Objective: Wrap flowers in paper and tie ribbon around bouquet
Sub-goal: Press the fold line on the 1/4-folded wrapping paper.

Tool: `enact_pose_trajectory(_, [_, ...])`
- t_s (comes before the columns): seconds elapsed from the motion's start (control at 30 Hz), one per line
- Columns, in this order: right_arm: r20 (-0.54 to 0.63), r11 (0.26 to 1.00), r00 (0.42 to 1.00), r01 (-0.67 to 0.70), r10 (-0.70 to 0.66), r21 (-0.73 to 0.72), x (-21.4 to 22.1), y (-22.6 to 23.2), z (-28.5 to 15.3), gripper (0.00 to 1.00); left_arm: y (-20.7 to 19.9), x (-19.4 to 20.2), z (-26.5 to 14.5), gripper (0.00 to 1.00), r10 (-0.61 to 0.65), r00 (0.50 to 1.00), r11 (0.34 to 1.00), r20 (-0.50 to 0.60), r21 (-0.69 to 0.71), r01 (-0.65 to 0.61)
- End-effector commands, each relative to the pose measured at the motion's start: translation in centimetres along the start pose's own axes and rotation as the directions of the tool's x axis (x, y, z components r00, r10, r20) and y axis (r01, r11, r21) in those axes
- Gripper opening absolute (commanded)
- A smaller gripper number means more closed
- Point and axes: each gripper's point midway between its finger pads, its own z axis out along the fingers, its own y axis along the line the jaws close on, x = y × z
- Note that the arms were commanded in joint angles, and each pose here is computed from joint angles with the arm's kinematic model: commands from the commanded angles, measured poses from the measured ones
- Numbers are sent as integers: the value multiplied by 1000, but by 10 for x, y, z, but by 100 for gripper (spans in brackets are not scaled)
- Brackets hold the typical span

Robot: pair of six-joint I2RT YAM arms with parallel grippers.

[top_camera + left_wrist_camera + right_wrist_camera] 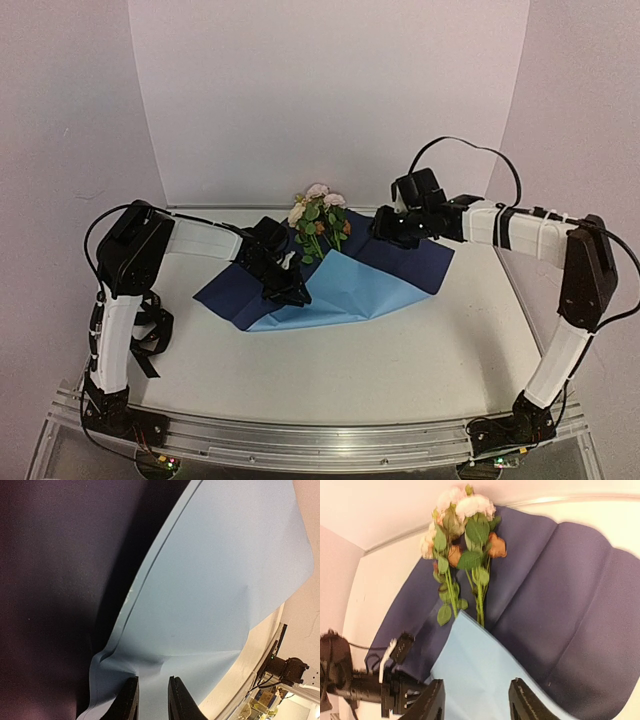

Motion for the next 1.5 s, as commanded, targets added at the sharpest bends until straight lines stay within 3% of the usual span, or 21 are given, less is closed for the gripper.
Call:
enact_pose_trajectory(0.0, [-143,995,985,-95,96,9,69,-7,21,35,29,8,12,22,-35,999,996,-34,-81,32])
enact_pose_trajectory(0.13, [-197,986,967,-164,162,6,97,-13,34,17,30,8,12,22,-34,999,996,-35,-86,31])
enact_pose_trajectory(0.37, [-217,958,934,-288,283,9,132,-30,39,6,32,8,12,22,-38,999,995,-36,-91,35])
enact_pose_trajectory(0.93, [-219,899,873,-413,436,144,185,-83,49,1,41,4,7,22,-50,998,993,-33,-105,47])
enact_pose_trajectory(1.47, [-156,818,804,-551,574,167,181,-124,33,2,53,0,2,20,-61,998,991,-33,-119,57])
